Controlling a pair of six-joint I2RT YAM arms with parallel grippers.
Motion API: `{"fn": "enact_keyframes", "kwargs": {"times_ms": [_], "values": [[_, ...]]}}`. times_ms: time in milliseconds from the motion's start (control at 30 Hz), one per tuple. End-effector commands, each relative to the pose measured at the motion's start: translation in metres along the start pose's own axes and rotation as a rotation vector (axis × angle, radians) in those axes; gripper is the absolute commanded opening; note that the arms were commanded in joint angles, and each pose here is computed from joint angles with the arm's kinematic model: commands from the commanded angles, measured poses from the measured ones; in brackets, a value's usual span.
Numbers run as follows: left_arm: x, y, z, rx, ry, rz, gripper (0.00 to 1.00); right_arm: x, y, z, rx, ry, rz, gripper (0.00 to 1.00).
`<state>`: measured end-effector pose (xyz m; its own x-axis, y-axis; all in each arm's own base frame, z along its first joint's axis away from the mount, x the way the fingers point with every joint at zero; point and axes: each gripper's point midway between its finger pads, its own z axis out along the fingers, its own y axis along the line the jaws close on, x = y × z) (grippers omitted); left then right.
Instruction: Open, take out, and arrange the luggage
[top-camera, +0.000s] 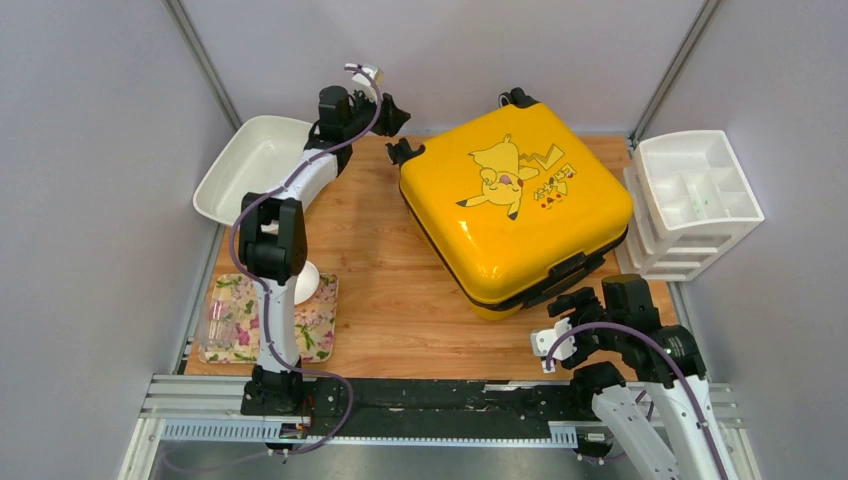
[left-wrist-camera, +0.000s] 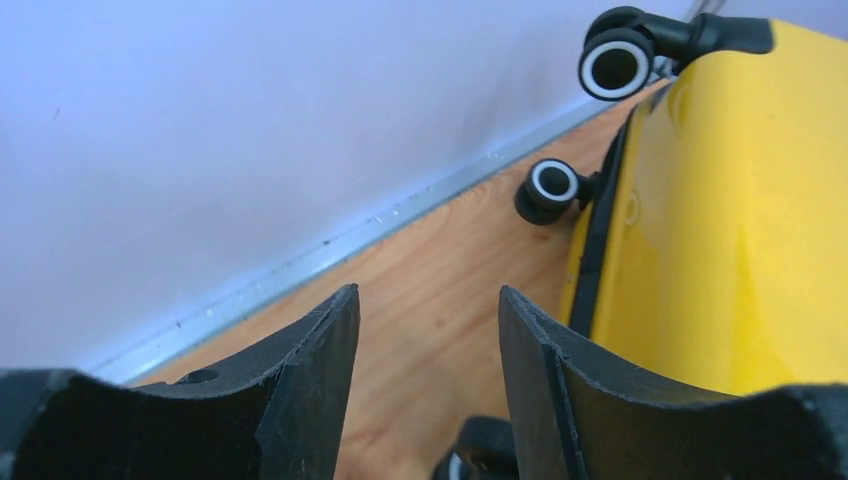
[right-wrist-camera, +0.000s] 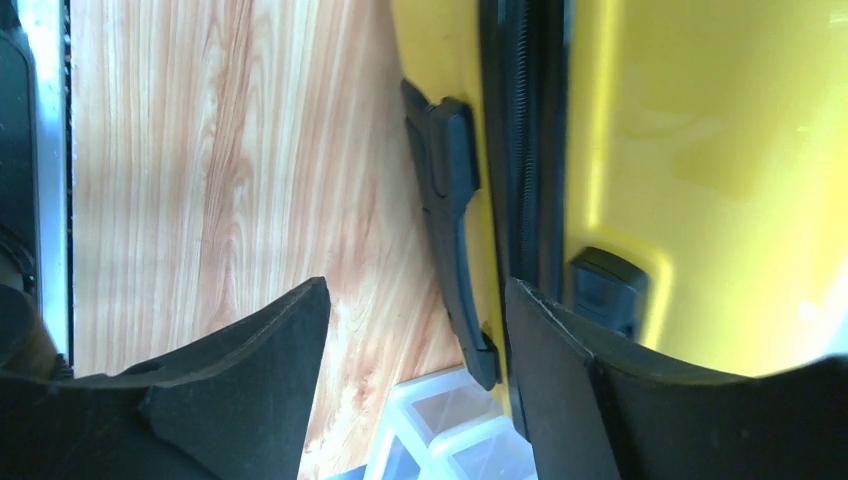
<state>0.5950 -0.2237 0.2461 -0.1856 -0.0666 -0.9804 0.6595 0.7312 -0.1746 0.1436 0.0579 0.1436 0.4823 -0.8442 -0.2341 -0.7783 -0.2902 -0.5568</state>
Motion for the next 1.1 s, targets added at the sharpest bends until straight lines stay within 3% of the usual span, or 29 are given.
{"fn": "enact_keyframes", "kwargs": {"times_ms": [0, 67, 133, 233, 267, 400, 533, 567, 600, 667, 700, 767, 833, 1067], "values": [[-0.015, -0.008, 0.031, 0.015, -0.115, 0.164, 0.62, -0.036, 0.025, -0.023, -0.048, -0.140, 0.135, 0.72], [-0.005, -0.011, 0.044, 0.024, -0.138, 0.236, 0.63, -0.038, 0.006, -0.027, 0.028, -0.148, 0.243, 0.73], [0.009, -0.017, 0.057, 0.038, -0.151, 0.303, 0.63, -0.035, -0.017, -0.032, 0.097, -0.134, 0.484, 0.73], [0.028, -0.018, 0.073, 0.053, -0.140, 0.376, 0.63, -0.014, -0.061, -0.037, 0.236, -0.054, 0.742, 0.71], [0.030, -0.019, 0.076, 0.063, -0.141, 0.391, 0.63, -0.004, -0.068, -0.040, 0.288, -0.004, 0.903, 0.71], [0.047, -0.025, 0.084, 0.114, -0.126, 0.497, 0.63, 0.022, -0.079, -0.042, 0.345, 0.141, 1.192, 0.68], [0.061, -0.036, 0.069, 0.181, -0.056, 0.556, 0.64, 0.062, -0.066, -0.046, 0.392, 0.341, 1.335, 0.67], [0.089, -0.042, 0.058, 0.225, 0.000, 0.547, 0.66, 0.070, -0.061, -0.044, 0.386, 0.359, 1.364, 0.68], [0.071, -0.051, 0.045, 0.242, -0.013, 0.621, 0.67, 0.084, -0.054, -0.049, 0.399, 0.402, 1.416, 0.68], [0.108, -0.059, 0.017, 0.297, 0.077, 0.611, 0.68, 0.100, -0.041, -0.051, 0.380, 0.468, 1.491, 0.68], [0.093, -0.066, 0.005, 0.315, 0.064, 0.661, 0.67, 0.104, -0.036, -0.050, 0.363, 0.465, 1.532, 0.68], [0.122, -0.075, -0.021, 0.389, 0.151, 0.610, 0.64, 0.106, -0.031, -0.047, 0.334, 0.460, 1.568, 0.68], [0.120, -0.079, -0.042, 0.399, 0.184, 0.581, 0.63, 0.105, -0.035, -0.037, 0.302, 0.416, 1.555, 0.67], [0.133, -0.102, -0.100, 0.377, 0.284, 0.432, 0.60, 0.116, -0.112, 0.013, 0.322, 0.185, 1.461, 0.63]]}}
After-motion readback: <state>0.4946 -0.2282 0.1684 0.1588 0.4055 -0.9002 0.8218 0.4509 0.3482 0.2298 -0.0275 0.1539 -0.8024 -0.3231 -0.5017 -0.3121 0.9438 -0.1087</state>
